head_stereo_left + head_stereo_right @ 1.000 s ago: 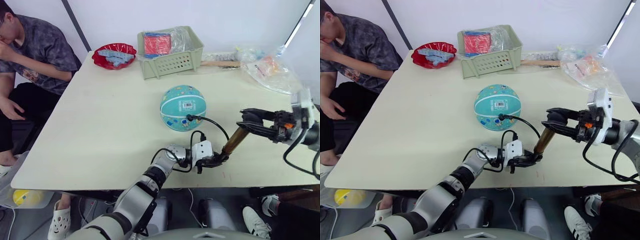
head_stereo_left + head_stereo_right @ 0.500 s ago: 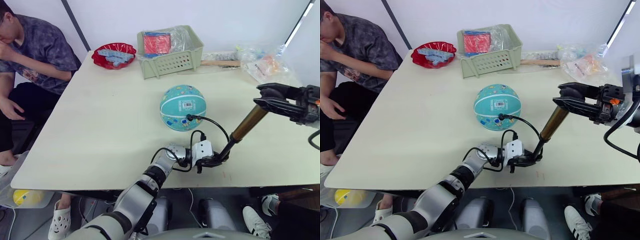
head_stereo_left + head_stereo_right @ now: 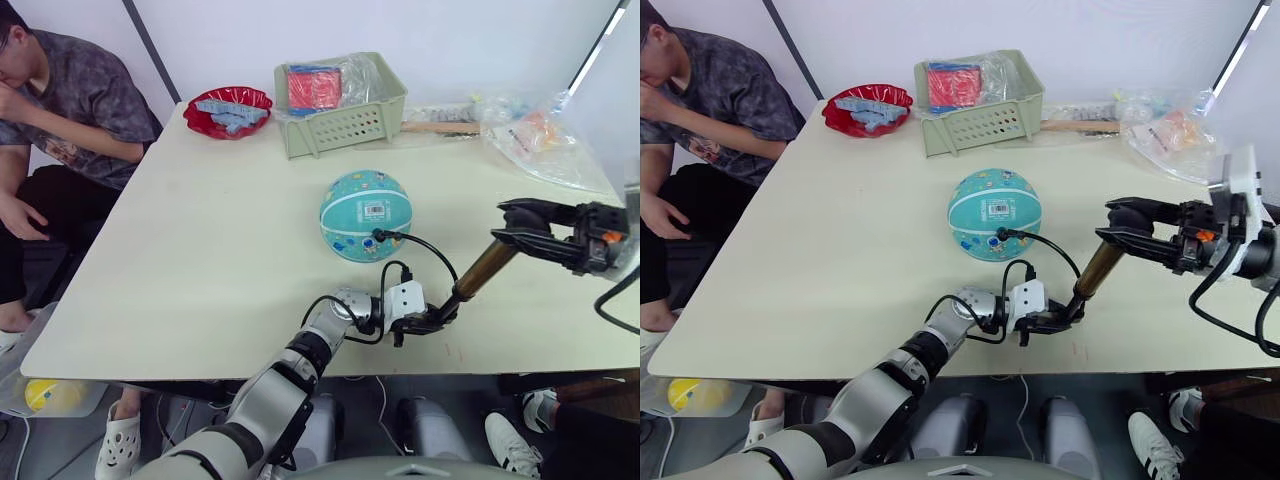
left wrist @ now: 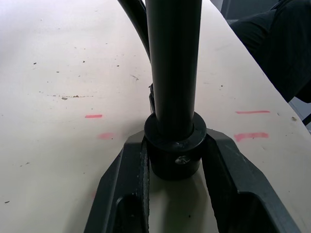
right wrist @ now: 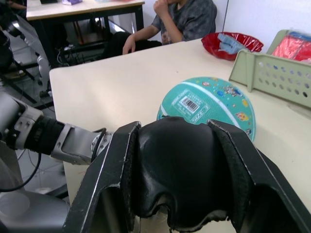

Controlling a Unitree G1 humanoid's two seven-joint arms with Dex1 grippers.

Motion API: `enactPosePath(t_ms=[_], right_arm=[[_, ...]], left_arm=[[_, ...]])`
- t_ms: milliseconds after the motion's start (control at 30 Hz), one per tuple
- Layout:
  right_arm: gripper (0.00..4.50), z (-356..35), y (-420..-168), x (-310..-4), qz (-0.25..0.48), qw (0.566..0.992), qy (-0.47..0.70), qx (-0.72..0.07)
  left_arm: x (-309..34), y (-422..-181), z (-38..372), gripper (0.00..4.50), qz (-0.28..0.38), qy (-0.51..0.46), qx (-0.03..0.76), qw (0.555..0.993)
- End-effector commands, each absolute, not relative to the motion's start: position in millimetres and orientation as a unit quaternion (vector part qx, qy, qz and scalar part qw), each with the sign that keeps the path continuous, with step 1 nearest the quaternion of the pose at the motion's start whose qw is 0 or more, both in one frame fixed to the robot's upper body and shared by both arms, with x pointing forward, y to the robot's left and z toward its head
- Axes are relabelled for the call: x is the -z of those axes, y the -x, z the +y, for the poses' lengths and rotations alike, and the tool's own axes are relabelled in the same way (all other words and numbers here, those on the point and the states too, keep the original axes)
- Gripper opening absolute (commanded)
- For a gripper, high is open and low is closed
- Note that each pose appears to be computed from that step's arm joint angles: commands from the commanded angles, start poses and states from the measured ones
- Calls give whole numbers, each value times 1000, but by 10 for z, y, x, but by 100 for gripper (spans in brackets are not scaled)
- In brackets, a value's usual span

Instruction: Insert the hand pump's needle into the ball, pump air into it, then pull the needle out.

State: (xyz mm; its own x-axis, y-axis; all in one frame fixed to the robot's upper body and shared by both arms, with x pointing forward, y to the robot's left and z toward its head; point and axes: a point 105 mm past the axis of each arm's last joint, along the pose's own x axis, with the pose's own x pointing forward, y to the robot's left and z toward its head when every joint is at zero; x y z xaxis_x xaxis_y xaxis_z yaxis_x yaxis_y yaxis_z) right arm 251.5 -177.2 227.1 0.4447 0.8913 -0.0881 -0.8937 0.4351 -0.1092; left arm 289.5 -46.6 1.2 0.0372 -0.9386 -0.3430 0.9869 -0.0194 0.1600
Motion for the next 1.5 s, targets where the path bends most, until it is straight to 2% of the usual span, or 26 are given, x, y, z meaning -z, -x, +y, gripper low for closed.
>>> enactPosePath(t_ms=[33,400,567,667,933,1067,1500], right_arm=[[166,-1720,-2541,-1919,52,846,71,-526],[166,-1634,-2523,-1341,69,844,90,-525],[166,-1614,-2531,-1243,68,847,89,-519],[166,-1597,-2523,-1328,54,847,75,-523],[166,-1652,-2525,-1884,-4,848,71,-525],[166,-1683,-2501,-2339,-64,847,52,-525],[166,-1872,-2399,-2878,-67,850,90,-515]], left_arm=[[236,-2774,-360,109,117,-194,700,678],[238,-2778,-346,109,119,-194,699,678],[236,-2781,-345,109,119,-196,699,677],[238,-2779,-341,109,119,-196,699,677],[251,-2768,-329,109,121,-197,700,676],[256,-2757,-336,109,121,-197,701,675],[252,-2761,-356,109,120,-197,701,674]])
